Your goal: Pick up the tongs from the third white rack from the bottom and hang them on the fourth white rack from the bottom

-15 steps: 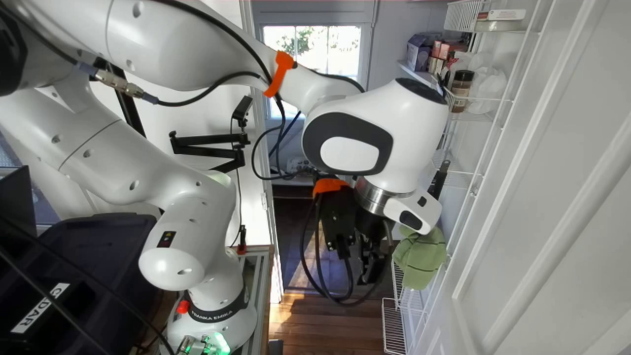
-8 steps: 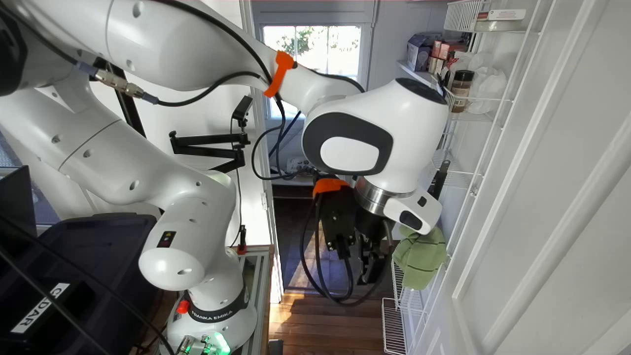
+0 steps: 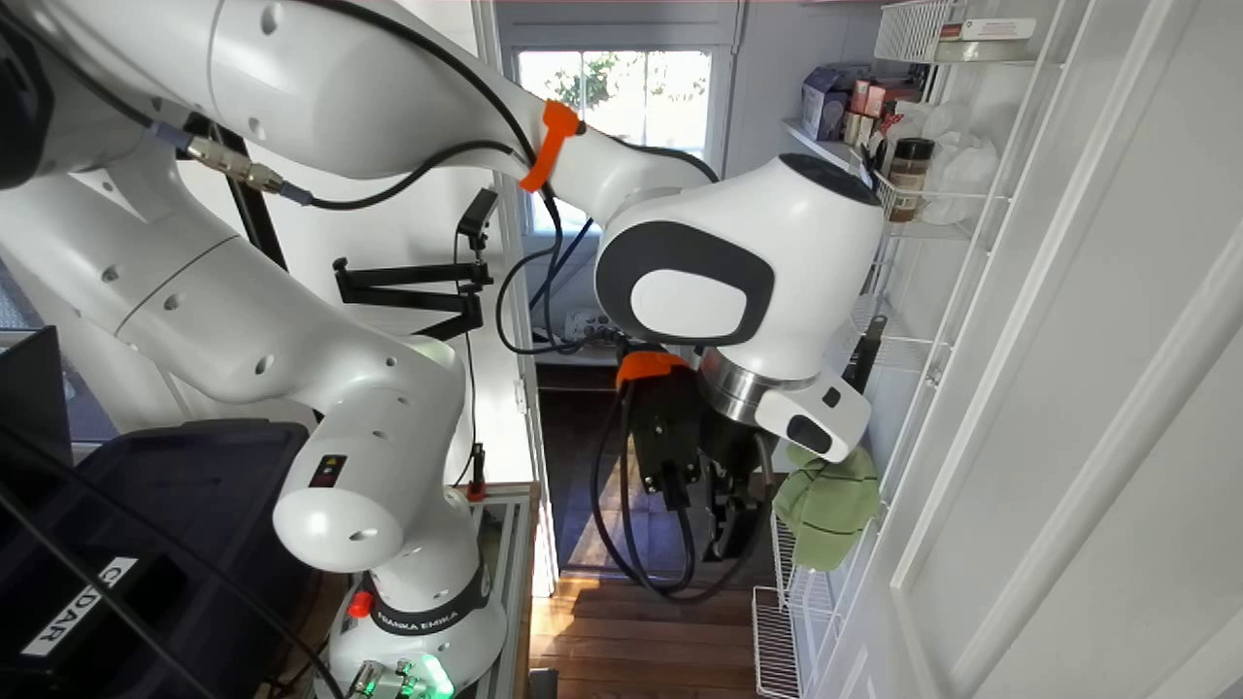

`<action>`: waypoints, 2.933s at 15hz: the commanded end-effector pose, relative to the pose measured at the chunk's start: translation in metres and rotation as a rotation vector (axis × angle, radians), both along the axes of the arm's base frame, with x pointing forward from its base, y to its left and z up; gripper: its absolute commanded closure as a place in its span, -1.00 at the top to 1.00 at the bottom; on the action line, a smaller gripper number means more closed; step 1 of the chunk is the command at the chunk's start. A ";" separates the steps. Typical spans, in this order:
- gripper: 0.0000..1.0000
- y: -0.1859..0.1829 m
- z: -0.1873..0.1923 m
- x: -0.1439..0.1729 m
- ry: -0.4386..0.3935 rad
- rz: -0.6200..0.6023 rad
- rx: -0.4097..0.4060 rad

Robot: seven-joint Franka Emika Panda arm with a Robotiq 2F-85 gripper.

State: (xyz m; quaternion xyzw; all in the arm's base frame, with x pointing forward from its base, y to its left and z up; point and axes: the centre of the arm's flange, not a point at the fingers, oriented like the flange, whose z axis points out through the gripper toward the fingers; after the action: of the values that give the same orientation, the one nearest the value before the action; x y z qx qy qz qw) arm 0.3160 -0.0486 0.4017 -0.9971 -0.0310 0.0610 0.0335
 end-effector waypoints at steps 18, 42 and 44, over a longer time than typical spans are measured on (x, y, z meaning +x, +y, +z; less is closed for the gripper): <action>1.00 0.113 0.056 0.099 -0.365 0.106 0.302; 1.00 0.131 0.058 0.161 -0.430 -0.427 0.430; 1.00 0.131 0.063 0.166 -0.437 -0.440 0.448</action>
State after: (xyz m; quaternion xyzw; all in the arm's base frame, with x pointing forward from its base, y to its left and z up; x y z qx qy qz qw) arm 0.4683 0.0788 0.4573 -0.9472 0.1429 -0.1604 0.2381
